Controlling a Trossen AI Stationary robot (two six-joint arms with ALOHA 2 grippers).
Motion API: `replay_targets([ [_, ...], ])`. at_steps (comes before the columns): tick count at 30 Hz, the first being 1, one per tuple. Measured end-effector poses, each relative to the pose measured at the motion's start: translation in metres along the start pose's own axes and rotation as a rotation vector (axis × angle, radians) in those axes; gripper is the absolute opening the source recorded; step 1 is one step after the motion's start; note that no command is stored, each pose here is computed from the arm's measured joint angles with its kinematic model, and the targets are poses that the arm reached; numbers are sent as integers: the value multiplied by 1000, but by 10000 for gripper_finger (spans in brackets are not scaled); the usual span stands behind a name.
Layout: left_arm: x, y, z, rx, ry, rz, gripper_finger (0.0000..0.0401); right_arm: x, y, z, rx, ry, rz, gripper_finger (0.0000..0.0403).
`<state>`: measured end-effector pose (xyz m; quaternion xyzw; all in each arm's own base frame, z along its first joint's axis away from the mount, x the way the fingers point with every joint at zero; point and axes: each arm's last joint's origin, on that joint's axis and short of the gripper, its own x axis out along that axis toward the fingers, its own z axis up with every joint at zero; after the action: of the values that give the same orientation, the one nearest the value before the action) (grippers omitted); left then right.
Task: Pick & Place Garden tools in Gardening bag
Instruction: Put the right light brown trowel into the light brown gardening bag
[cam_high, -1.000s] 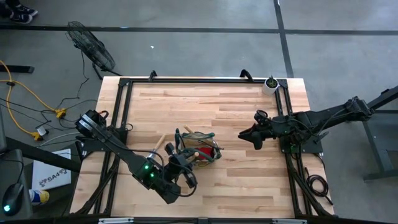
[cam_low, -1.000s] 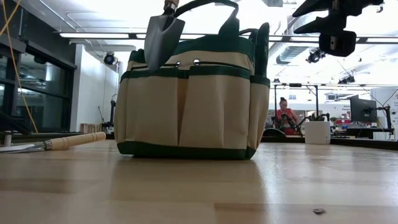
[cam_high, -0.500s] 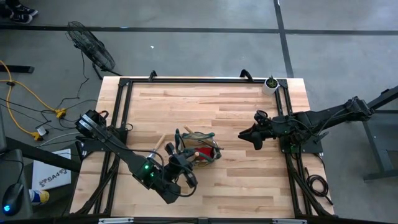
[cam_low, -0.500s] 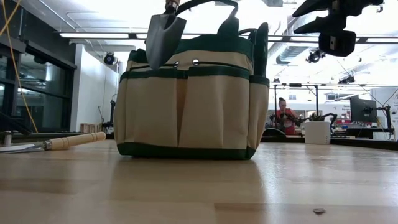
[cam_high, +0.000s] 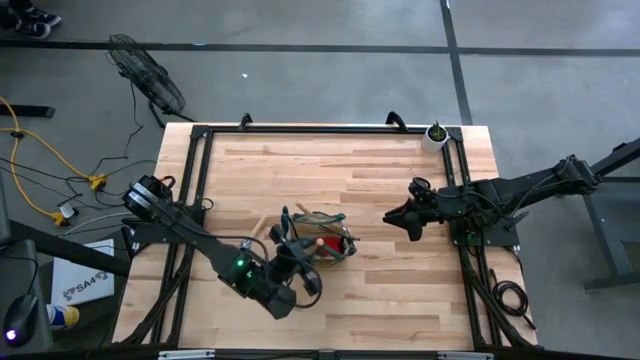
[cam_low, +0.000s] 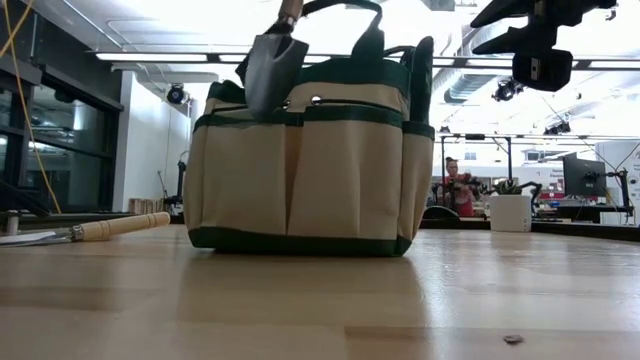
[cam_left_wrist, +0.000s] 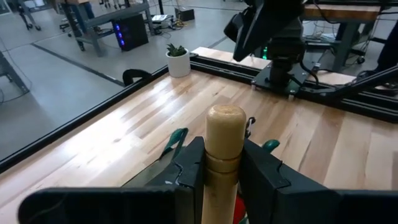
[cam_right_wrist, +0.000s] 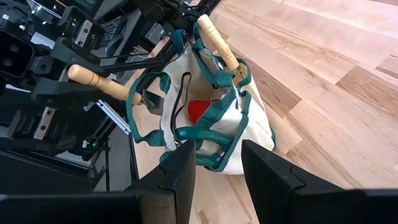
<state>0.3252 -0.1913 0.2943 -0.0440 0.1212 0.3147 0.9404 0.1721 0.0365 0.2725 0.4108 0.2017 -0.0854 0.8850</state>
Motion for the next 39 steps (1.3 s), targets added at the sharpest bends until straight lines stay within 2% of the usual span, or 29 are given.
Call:
replay_targets([
  [6, 0, -3, 2, 36, 9, -44, 66, 0, 0, 0, 0, 1, 1, 121],
  [12, 0, -3, -1, -7, 53, -77, 66, 0, 0, 0, -2, 1, 0, 121],
  [19, 2, -4, -9, -3, 94, -79, 66, 0, -1, -1, -10, 9, -12, 121],
  [22, 3, -2, -17, 11, 125, -57, 66, 0, -3, -2, -14, 19, -30, 121],
  [39, 3, 5, -24, 2, 163, -10, 65, 0, -5, -3, -18, 28, -52, 121],
])
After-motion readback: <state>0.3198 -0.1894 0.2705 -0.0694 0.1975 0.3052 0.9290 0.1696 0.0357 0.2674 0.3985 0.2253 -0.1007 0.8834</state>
